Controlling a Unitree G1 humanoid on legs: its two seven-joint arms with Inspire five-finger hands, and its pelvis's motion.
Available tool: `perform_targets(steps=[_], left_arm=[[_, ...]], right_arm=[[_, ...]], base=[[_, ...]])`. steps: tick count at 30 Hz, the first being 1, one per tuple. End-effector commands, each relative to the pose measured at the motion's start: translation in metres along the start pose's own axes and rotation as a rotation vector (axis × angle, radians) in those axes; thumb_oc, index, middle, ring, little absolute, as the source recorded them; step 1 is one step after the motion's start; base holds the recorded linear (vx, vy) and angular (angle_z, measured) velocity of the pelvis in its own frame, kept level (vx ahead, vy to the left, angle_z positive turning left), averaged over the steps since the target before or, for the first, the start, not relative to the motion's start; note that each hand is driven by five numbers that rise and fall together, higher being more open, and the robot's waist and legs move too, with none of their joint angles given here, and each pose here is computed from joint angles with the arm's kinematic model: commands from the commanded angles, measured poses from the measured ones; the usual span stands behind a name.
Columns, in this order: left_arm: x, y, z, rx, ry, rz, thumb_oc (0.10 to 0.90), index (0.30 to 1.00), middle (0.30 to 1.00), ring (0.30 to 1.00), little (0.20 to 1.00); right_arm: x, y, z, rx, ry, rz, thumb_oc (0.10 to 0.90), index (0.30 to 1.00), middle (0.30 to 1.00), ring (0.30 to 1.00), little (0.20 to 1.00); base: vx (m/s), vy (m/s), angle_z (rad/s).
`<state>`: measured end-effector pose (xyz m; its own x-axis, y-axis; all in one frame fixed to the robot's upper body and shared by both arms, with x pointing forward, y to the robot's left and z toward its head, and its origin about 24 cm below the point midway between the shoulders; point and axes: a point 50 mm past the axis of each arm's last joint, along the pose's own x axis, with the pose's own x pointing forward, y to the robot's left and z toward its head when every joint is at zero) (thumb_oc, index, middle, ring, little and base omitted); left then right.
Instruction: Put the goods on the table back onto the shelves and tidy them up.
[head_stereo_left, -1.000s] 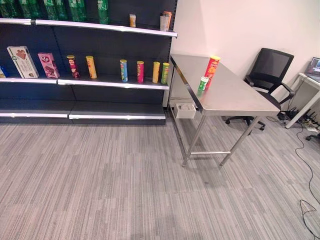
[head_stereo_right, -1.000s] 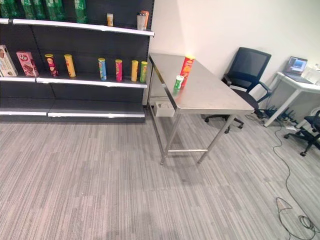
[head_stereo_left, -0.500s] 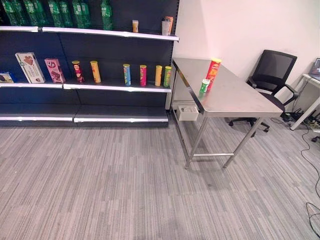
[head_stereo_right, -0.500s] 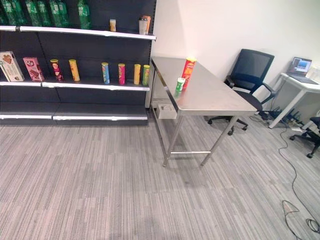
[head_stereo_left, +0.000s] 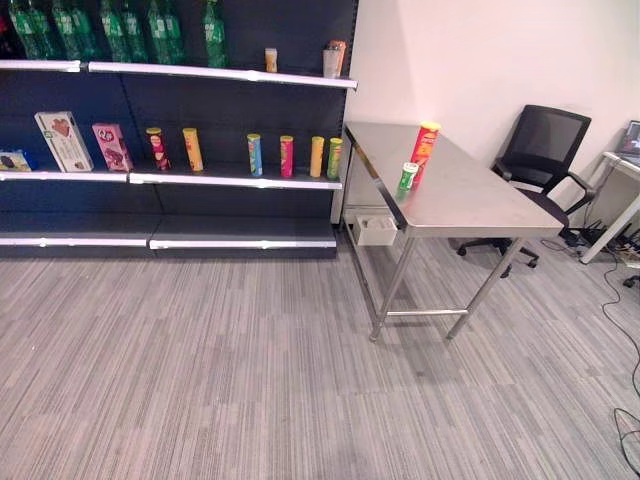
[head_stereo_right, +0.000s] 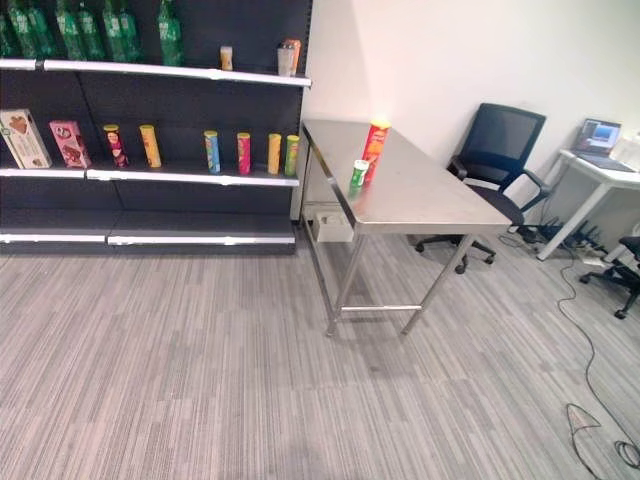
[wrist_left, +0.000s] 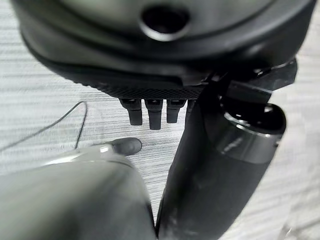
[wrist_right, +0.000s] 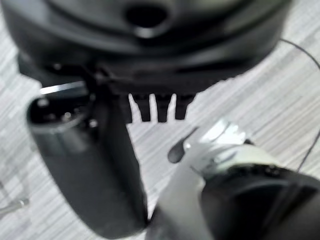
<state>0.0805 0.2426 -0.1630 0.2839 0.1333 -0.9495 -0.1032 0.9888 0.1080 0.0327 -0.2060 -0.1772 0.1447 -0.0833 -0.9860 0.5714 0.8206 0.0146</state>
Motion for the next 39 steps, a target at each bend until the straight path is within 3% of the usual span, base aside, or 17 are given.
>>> perform_targets(steps=[1,7,9,15,16,19,21,30,35,39], left_arm=[[0.002,-0.01,0.005,-0.065,-0.021,0.003,0.8,0.9,0.9,0.9,0.9],[0.001,-0.014,-0.006,-0.209,-0.024,0.032,0.8,0.9,0.9,0.9,0.9],[0.0,-0.03,-0.02,-0.207,-0.001,-0.007,0.8,0.9,0.9,0.9,0.9],[-0.003,-0.042,-0.036,-0.162,0.02,-0.037,0.8,0.9,0.9,0.9,0.9],[-0.002,-0.049,-0.03,-0.063,-0.003,-0.067,0.8,0.9,0.9,0.9,0.9],[-0.001,-0.055,-0.024,0.011,-0.032,-0.091,0.8,0.9,0.9,0.9,0.9],[0.0,-0.069,-0.004,0.221,-0.114,-0.15,0.8,0.9,0.9,0.9,0.9],[0.001,-0.041,0.003,0.324,-0.106,-0.088,0.8,0.9,0.9,0.9,0.9],[0.002,-0.023,0.012,0.417,-0.071,-0.055,0.8,0.9,0.9,0.9,0.9],[0.001,-0.035,-0.012,0.431,-0.008,-0.112,0.8,0.9,0.9,0.9,0.9]], right_arm=[[-0.003,-0.019,0.02,-0.004,-0.056,-0.058,0.8,0.9,0.9,0.9,0.9],[-0.004,-0.029,0.02,-0.012,-0.05,-0.112,0.8,0.9,0.9,0.9,0.9],[-0.005,-0.036,0.018,0.006,-0.049,-0.129,0.8,0.9,0.9,0.9,0.9],[-0.008,-0.046,0.019,0.076,-0.059,-0.138,0.8,0.9,0.9,0.9,0.9],[-0.007,-0.041,0.023,0.105,-0.075,-0.113,0.8,0.9,0.9,0.9,0.9],[-0.006,-0.038,0.026,0.102,-0.082,-0.105,0.8,0.9,0.9,0.9,0.9],[-0.006,-0.026,0.049,0.08,-0.158,-0.075,0.8,0.9,0.9,0.9,0.9],[-0.008,0.016,0.09,-0.048,-0.332,0.062,0.8,0.9,0.9,0.9,0.9],[-0.005,0.0,0.067,-0.041,-0.235,0.011,0.8,0.9,0.9,0.9,0.9],[-0.006,-0.036,0.028,0.019,-0.097,-0.087,0.8,0.9,0.9,0.9,0.9]], base=[[0.14,0.058,0.56],[0.2,0.105,0.14],[0.29,0.149,0.03],[0.35,0.241,-0.09],[0.21,0.156,0.16],[0.23,0.185,0.12],[0.45,0.359,-0.09],[0.23,0.117,-0.19],[0.44,-0.025,-0.07],[0.57,-0.16,0.72]])
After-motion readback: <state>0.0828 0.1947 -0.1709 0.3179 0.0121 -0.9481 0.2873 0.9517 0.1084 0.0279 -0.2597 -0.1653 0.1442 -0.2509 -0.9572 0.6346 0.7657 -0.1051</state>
